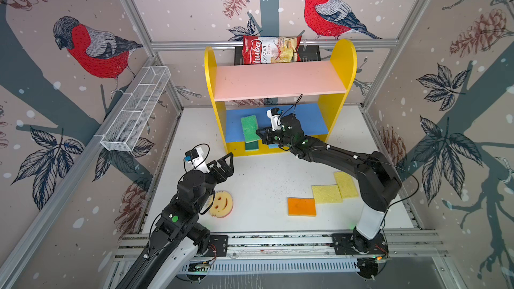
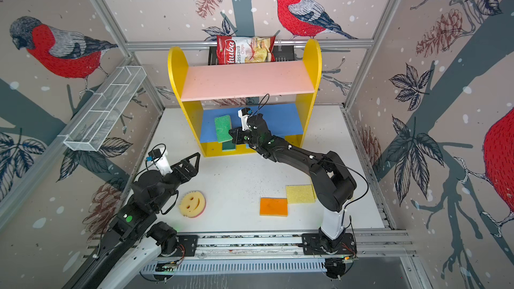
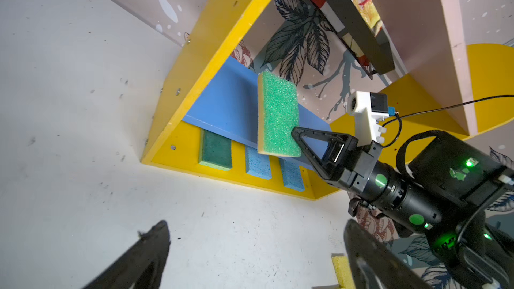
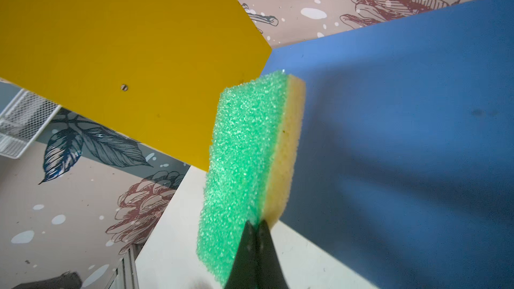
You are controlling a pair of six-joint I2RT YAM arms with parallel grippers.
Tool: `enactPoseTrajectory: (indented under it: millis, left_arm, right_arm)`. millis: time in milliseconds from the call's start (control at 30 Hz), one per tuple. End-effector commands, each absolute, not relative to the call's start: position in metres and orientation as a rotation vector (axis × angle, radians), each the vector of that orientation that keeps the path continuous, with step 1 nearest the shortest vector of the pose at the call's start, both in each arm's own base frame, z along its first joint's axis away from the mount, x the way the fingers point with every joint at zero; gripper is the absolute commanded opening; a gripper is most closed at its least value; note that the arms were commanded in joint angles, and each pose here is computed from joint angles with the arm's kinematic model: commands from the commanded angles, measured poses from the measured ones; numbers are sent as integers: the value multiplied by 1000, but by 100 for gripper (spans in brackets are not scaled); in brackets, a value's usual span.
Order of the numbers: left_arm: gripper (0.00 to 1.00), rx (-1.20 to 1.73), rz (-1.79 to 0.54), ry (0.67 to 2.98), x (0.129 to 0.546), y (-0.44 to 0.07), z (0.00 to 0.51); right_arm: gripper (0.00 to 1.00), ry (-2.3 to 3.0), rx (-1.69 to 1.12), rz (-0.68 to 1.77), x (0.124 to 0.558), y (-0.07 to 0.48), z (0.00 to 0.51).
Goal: Place and organize the cleaning sponges onto the shelf
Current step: 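Place the green sponge on the blue shelf with right gripper while left withdraws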
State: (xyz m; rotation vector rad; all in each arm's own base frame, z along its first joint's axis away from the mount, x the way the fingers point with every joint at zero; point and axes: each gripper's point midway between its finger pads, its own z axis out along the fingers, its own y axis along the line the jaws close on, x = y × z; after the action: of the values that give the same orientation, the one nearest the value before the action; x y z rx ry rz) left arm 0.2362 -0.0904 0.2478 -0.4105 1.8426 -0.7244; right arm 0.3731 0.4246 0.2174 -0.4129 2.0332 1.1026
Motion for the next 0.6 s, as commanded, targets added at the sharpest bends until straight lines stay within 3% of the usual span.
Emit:
enactPoseTrajectory:
  millis: [0,567]
  left_arm:
    - [96,-459,-656,1878,230,-77,234]
    - [96,-493,-637,1887,227,-71,228]
  right_arm:
    - [0,2045,-411,1040,386,430,212]
    - [3,2157,-259,963,415,435,178]
